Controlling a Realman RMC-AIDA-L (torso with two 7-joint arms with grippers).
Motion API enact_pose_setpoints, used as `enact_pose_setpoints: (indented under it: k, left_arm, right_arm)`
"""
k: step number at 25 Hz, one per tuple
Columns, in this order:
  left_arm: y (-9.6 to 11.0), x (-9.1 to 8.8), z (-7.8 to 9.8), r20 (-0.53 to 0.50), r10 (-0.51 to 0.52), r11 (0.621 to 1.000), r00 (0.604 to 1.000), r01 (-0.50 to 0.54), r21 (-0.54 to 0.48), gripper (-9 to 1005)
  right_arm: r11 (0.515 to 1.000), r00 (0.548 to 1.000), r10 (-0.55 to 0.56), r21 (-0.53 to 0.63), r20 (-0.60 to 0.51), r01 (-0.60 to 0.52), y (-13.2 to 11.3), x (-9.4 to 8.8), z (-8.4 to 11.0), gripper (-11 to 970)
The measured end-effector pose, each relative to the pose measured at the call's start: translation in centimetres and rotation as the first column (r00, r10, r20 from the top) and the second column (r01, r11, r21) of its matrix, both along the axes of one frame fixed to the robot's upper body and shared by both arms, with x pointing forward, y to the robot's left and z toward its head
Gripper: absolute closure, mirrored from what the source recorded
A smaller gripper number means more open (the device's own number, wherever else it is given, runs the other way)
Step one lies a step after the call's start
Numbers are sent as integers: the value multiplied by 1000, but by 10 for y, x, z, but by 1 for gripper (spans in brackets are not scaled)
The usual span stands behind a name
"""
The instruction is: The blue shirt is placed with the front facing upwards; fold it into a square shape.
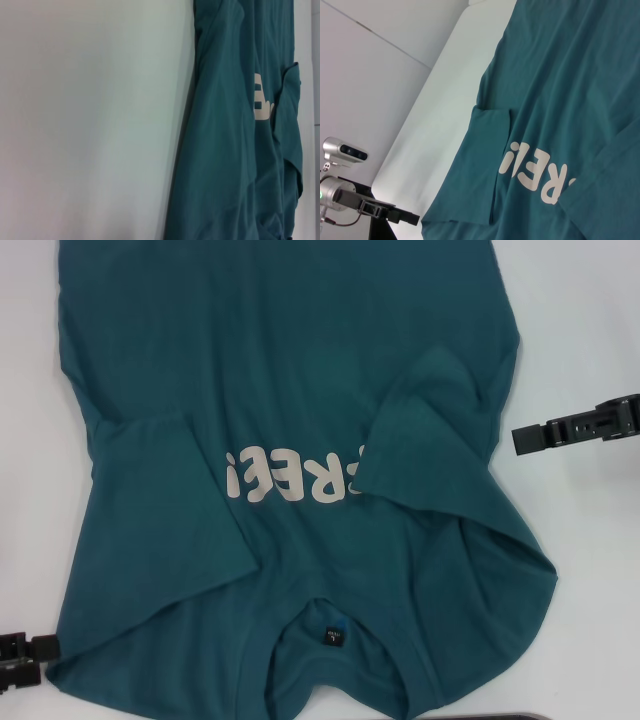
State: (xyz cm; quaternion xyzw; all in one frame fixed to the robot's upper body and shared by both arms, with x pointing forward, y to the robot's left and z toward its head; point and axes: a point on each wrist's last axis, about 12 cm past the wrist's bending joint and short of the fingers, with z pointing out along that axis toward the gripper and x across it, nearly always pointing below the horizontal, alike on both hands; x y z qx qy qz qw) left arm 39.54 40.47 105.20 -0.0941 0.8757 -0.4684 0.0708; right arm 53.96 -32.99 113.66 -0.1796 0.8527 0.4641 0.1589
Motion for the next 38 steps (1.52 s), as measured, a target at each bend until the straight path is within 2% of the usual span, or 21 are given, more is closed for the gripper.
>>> enact_pose_setpoints:
  k: [22, 38]
  left_arm:
    - [-2, 5, -3, -21, -1, 1000, 1000, 2, 26, 204]
    - [-10, 14, -2, -28, -33, 999, 999, 34, 20, 205]
  right_arm:
    - [1000, 1000, -1, 7, -1, 1, 1, 1, 0, 78]
    - [1000, 1000, 1, 6, 2, -1, 2, 3, 1, 78]
